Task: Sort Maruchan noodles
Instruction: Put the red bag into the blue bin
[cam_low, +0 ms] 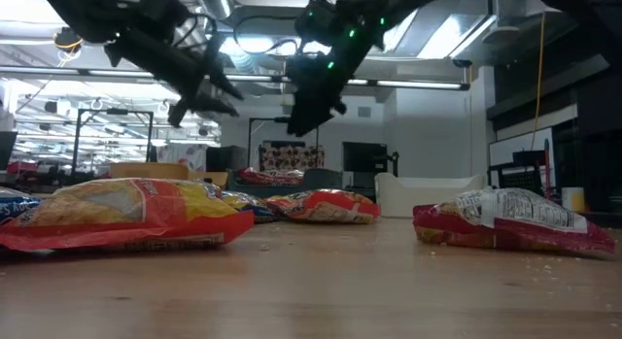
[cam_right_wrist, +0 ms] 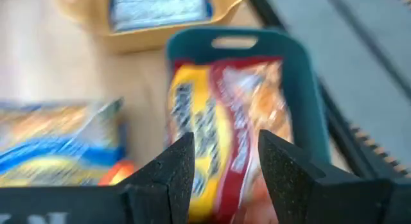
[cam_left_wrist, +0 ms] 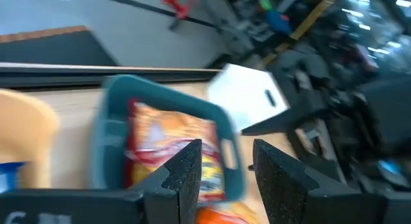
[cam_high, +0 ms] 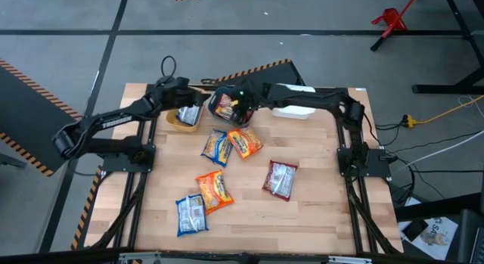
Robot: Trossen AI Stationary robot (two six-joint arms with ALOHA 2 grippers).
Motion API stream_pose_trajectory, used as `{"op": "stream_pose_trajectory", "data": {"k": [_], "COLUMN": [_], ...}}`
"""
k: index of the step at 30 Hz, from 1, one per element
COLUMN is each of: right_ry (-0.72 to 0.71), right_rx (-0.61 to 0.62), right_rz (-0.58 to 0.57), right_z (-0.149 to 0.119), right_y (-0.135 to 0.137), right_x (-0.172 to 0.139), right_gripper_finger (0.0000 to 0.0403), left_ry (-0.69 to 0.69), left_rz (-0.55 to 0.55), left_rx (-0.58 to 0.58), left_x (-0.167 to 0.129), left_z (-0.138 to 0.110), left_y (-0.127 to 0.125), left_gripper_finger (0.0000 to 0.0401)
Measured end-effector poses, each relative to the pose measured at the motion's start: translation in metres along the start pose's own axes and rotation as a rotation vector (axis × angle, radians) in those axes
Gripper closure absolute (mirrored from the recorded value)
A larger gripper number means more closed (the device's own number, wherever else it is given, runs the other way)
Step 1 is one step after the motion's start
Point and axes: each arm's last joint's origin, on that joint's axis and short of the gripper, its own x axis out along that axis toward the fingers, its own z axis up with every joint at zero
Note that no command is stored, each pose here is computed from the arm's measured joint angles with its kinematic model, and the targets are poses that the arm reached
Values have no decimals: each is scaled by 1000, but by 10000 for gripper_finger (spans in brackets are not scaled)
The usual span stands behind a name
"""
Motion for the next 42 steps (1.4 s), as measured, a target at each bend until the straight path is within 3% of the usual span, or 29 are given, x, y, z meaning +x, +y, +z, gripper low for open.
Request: {"op": "stream_pose_trajectory", "data": {"k": [5,9,12,16,19,25,31,34,42], "right_ry": [254,476,545,499,388,247,318,269,192], "right_rx": [57,157,254,460,660,975,1063,1097,1145], "right_rz": [121,66,15,11,84,132,131,112,26], "right_z": [-9,-44,-81,-137,-171,-231,-263,-270,-279], "right_y": [5,18,36,63,85,116,133,142,156], "right_x": [-51,-81,-103,-129,-143,-138,-137,-143,-120], "right_gripper_finger": [243,243,243,242,237,203,137,112,100], "left_ry": [50,68,68,66,47,12,26,30,29], "left_rz": [-186,-285,-325,-329,-311,-275,-284,-288,-274], "left_rx": [34,63,85,96,99,124,129,131,131], "left_x": [-12,-17,-17,-17,-17,-16,-16,-16,-16], "left_z": [-1,-5,-9,-17,-23,-28,-32,-33,-33], "left_y": [-19,-32,-40,-47,-53,-57,-59,-60,-60], "left_gripper_finger": [268,268,268,268,268,268,268,268,268]}}
